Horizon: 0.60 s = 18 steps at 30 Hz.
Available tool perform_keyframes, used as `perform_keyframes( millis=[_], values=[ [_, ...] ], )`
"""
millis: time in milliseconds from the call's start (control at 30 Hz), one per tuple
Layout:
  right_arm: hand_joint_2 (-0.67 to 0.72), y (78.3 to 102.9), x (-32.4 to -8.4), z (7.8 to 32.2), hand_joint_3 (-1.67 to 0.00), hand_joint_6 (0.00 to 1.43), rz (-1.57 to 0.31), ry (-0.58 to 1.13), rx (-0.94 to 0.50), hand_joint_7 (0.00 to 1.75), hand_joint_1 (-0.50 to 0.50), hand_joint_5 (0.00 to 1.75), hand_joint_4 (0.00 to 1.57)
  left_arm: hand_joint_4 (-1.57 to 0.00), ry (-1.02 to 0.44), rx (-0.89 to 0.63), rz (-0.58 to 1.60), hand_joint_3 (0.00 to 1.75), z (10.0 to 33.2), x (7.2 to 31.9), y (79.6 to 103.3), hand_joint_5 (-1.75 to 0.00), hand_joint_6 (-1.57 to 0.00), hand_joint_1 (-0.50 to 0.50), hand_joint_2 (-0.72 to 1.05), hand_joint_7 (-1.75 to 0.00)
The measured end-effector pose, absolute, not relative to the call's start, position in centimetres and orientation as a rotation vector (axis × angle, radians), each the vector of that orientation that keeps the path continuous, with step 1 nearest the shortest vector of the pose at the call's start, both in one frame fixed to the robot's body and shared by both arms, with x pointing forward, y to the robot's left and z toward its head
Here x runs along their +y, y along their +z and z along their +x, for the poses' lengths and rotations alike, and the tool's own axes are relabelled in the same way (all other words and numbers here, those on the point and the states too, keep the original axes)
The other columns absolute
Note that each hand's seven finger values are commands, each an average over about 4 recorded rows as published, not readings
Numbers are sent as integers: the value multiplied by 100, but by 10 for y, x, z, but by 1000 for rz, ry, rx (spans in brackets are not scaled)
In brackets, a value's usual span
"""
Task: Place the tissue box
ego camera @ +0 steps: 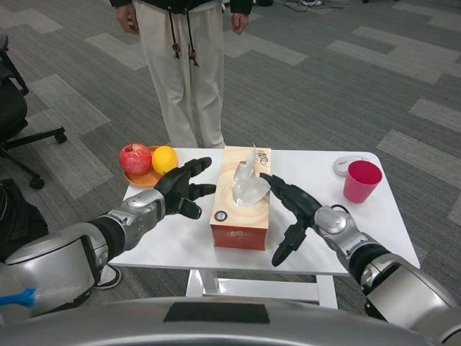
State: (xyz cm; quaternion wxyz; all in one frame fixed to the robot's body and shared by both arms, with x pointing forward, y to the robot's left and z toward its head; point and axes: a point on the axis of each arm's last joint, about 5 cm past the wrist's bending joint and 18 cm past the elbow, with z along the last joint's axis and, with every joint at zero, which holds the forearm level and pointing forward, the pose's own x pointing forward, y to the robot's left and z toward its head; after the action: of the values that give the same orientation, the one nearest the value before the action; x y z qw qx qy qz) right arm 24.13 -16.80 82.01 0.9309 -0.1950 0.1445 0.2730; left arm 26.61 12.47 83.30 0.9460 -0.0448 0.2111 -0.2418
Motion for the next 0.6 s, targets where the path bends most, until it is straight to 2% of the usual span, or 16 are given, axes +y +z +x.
perform_keyframes(
  millis=[200,267,467,600],
  values=[
    [15,822,-172,243,-16,0,-382,525,288,0,-9,10,0,0,-480,423,-109,9,267,126,834,-82,0,50,-55,-21],
    [15,823,-174,244,-16,0,-378,515,286,0,-11,10,0,0,-475,418,-118,4,268,126,835,-82,0,50,-55,-21],
    [15,825,-180,245,-16,0,-366,480,279,0,-8,10,0,0,-455,398,-151,9,271,132,838,-82,0,50,-55,-21],
    [15,827,-186,246,-16,0,-352,445,273,0,-11,10,0,0,-428,381,-180,9,272,137,840,-82,0,50,-55,-21]
  ],
)
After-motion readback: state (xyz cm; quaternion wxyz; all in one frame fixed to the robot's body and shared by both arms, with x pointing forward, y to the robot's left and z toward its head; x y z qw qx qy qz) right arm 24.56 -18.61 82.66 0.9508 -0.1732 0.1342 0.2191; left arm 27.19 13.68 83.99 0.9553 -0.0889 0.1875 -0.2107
